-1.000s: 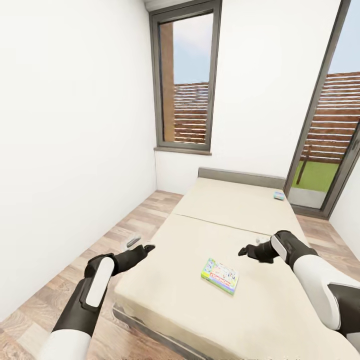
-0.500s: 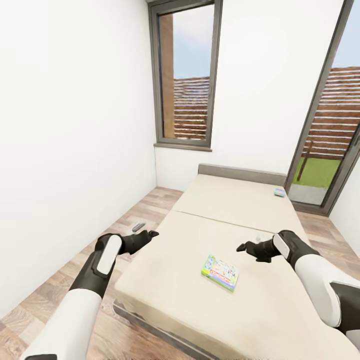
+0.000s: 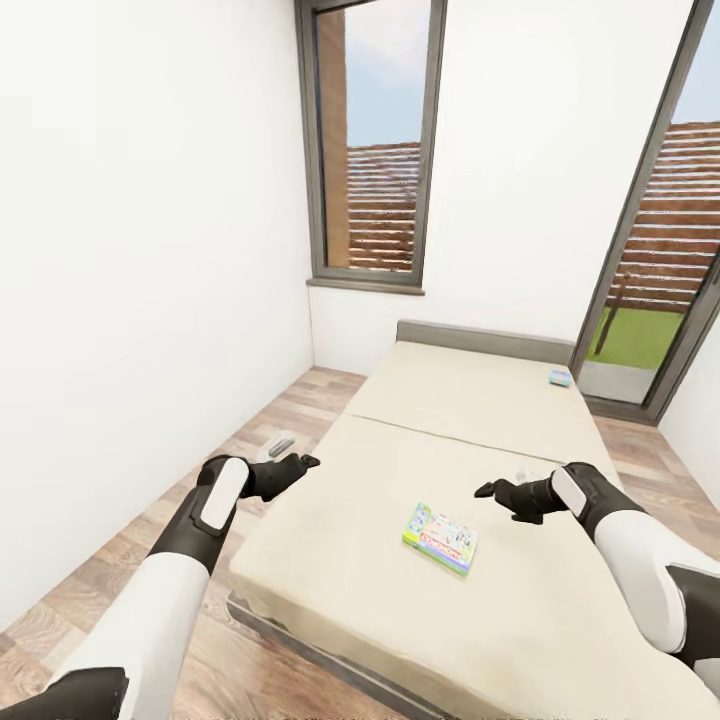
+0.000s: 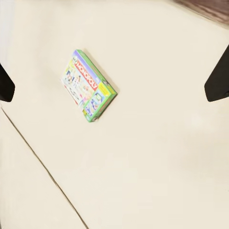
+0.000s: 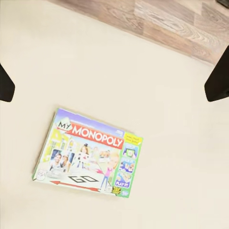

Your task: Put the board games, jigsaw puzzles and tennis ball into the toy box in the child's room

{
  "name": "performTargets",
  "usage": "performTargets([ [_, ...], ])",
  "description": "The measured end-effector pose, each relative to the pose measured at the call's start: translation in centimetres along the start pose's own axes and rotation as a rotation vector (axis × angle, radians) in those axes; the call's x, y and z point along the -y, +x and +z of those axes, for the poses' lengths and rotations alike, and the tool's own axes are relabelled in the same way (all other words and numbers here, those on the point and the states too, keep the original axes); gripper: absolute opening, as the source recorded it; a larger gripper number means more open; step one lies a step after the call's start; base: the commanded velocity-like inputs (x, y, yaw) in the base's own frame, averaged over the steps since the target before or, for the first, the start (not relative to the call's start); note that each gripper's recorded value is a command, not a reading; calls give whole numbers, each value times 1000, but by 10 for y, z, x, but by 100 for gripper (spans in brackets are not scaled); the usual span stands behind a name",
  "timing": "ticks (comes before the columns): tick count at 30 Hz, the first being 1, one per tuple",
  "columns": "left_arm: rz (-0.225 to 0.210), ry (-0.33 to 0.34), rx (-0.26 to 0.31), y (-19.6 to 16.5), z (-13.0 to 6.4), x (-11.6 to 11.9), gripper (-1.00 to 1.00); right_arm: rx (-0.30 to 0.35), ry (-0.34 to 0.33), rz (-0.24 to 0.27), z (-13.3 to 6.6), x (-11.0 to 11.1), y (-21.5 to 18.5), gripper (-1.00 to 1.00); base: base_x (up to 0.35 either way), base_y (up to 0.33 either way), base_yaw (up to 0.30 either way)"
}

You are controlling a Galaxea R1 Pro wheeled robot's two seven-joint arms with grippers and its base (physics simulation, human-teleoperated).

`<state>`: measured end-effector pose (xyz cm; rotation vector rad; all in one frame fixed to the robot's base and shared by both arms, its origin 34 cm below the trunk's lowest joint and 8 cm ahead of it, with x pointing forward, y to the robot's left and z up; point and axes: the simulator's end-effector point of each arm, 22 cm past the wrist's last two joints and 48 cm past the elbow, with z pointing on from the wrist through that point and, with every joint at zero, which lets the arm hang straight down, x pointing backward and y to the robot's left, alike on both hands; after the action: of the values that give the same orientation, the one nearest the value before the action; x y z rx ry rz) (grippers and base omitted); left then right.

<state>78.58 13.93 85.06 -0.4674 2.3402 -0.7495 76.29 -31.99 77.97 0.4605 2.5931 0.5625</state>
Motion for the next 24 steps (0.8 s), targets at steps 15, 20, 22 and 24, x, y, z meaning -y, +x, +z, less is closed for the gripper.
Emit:
performTargets([
  [15,-15,-16,-30,12,12,-13,100,18,6,6,12,8,-1,100,0,0,0],
  [20,-20,-23,-39,17,16,-19,100,18,10,6,15,11,0,100,0,0,0],
  [22,-22,-26,-43,19,18,-22,100,18,11,7,17,12,0,100,5,8,0],
  [24,-24,-29,-46,20,19,-23,100,17,12,7,19,13,1,100,17,31,0],
])
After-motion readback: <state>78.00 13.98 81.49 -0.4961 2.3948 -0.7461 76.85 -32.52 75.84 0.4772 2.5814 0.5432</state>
